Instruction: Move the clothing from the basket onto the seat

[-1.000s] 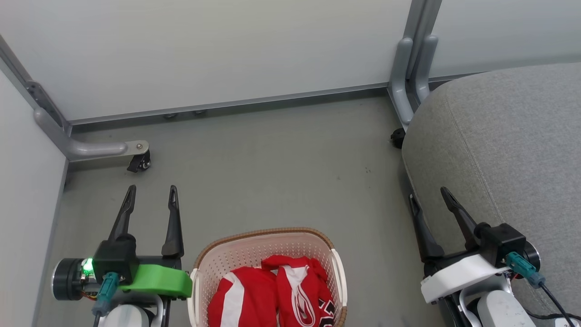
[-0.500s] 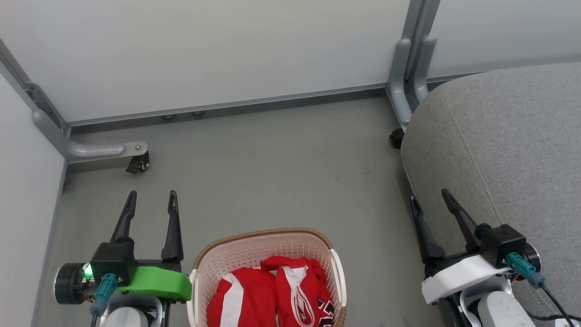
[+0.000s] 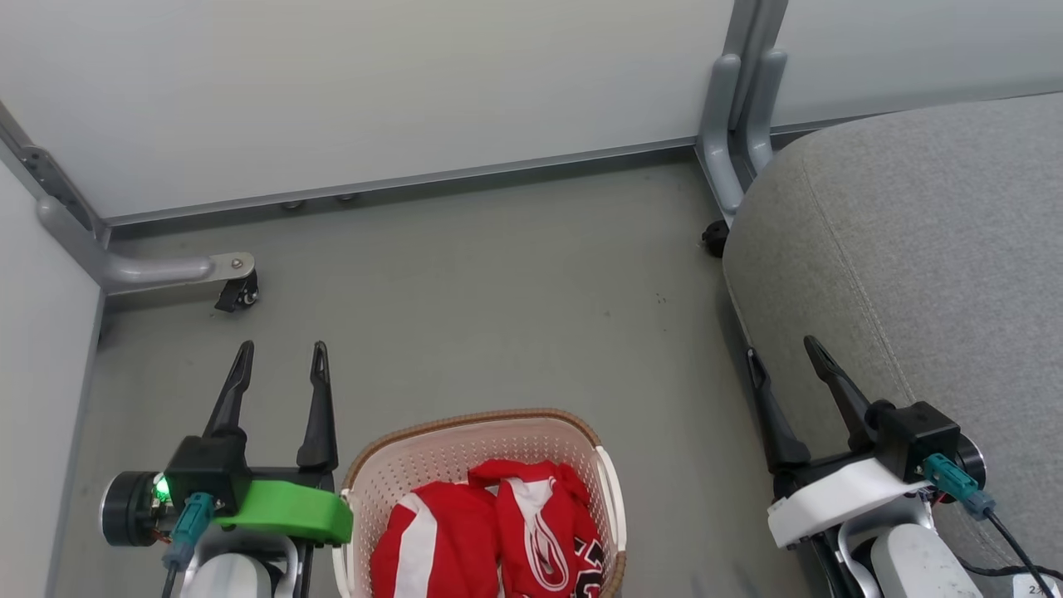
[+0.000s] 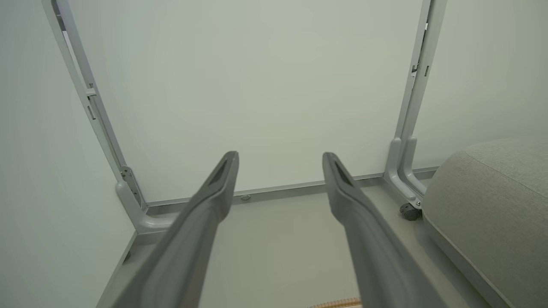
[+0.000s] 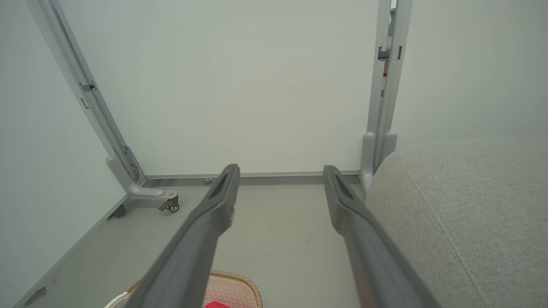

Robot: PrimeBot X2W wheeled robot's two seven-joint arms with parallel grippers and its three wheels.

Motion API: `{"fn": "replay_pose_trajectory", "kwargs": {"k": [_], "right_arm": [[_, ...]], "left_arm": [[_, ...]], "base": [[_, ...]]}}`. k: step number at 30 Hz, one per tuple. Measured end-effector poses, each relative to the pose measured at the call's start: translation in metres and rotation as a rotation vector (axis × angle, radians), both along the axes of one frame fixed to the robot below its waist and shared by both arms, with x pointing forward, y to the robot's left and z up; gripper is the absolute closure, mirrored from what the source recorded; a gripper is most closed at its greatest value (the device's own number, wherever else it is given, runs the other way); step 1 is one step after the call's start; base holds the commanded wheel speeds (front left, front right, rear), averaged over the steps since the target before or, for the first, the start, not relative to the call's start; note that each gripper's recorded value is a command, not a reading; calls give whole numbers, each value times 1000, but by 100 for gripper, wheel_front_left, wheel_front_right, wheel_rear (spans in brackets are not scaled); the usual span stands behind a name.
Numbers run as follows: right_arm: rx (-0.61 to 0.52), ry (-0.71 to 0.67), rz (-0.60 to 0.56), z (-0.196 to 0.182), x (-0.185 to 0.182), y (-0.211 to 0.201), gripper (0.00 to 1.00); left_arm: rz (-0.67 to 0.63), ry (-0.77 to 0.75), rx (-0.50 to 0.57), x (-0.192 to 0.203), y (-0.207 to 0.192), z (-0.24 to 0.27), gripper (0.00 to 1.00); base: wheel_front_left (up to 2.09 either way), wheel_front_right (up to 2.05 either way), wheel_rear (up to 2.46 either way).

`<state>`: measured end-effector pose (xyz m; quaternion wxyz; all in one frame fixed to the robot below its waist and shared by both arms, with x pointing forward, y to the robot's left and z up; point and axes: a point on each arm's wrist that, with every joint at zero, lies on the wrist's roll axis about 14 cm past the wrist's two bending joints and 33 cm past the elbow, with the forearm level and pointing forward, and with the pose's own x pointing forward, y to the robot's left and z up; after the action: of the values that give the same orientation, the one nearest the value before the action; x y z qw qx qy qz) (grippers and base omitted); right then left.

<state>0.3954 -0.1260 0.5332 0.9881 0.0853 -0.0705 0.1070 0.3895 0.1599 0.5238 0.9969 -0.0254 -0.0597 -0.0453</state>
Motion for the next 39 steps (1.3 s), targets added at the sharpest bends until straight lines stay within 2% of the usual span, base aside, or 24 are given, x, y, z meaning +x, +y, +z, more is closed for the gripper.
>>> {"fn": "replay_pose_trajectory", "kwargs": {"k": [17, 27, 39], "right_arm": [[-8, 1, -74, -3, 13, -27, 0], [-9, 4, -122, -6, 24, -45, 0], [-17, 24, -162, -19, 43, -62, 0]], "left_arm": [[-169, 88, -7, 40, -52, -34, 0], [-293, 197, 21, 65, -86, -80, 0], [-433, 385, 61, 84, -119, -162, 0]], "base": [[0, 0, 0], [0, 0, 0], [0, 0, 0]]}}
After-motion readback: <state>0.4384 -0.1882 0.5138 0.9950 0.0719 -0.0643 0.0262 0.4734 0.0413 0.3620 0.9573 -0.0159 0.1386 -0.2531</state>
